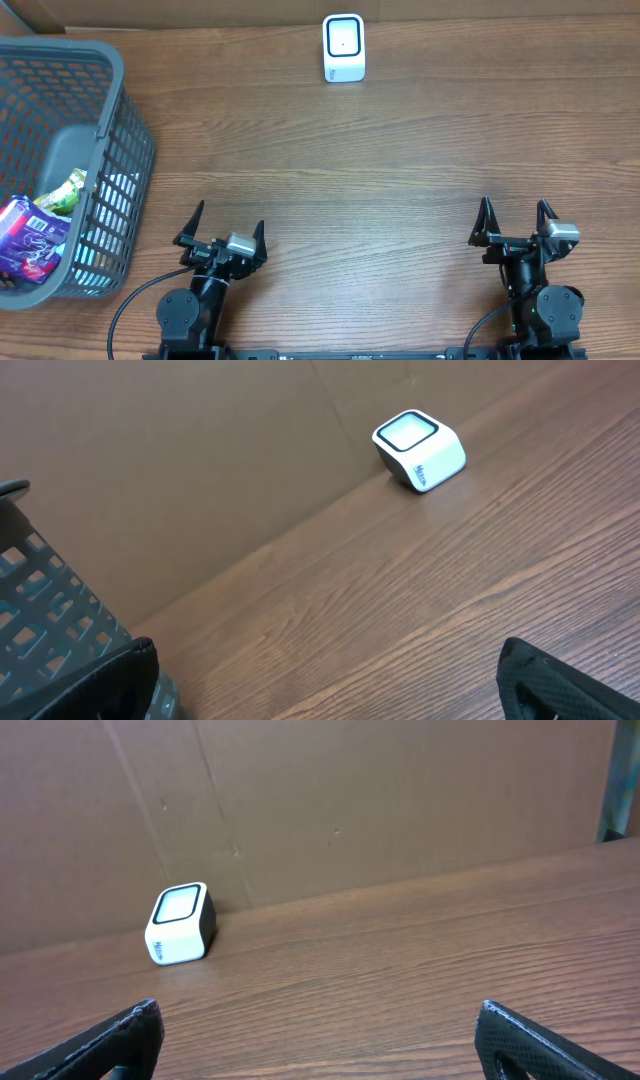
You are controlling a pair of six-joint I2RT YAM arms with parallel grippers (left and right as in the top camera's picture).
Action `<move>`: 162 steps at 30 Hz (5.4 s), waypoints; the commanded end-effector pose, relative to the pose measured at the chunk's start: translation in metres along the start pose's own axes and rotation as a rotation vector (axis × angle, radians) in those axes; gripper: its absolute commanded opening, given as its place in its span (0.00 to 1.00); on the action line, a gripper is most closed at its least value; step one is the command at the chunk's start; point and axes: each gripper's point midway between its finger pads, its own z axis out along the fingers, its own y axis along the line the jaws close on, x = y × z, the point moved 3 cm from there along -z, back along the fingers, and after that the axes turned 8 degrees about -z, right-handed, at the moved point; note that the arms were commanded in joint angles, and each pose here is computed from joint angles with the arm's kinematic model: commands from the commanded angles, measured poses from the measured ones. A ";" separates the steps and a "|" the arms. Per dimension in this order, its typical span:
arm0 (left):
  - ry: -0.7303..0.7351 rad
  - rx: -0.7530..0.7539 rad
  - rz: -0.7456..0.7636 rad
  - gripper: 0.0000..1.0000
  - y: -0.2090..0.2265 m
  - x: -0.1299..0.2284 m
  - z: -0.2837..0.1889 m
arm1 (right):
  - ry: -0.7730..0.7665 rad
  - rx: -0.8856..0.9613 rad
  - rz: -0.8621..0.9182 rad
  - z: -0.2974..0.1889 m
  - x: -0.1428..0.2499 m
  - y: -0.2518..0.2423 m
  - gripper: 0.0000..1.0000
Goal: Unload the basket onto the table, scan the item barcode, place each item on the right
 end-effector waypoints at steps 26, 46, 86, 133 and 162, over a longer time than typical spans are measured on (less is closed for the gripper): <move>0.001 -0.015 0.012 1.00 0.002 0.002 0.000 | -0.020 -0.010 -0.003 0.000 -0.001 0.002 1.00; -0.031 0.037 -0.044 0.99 -0.005 -0.003 0.000 | -0.018 -0.076 -0.003 0.000 -0.001 0.011 1.00; 0.107 0.187 -0.442 1.00 0.026 -0.137 -0.012 | 0.134 -0.334 -0.048 -0.031 -0.108 0.053 1.00; 0.860 -1.165 -1.185 0.82 0.305 -0.055 -0.004 | 0.950 -0.483 0.119 0.067 -0.076 0.090 1.00; 1.344 -1.284 -0.935 0.93 0.337 0.086 -0.006 | 1.074 -0.466 0.141 0.081 -0.042 0.089 1.00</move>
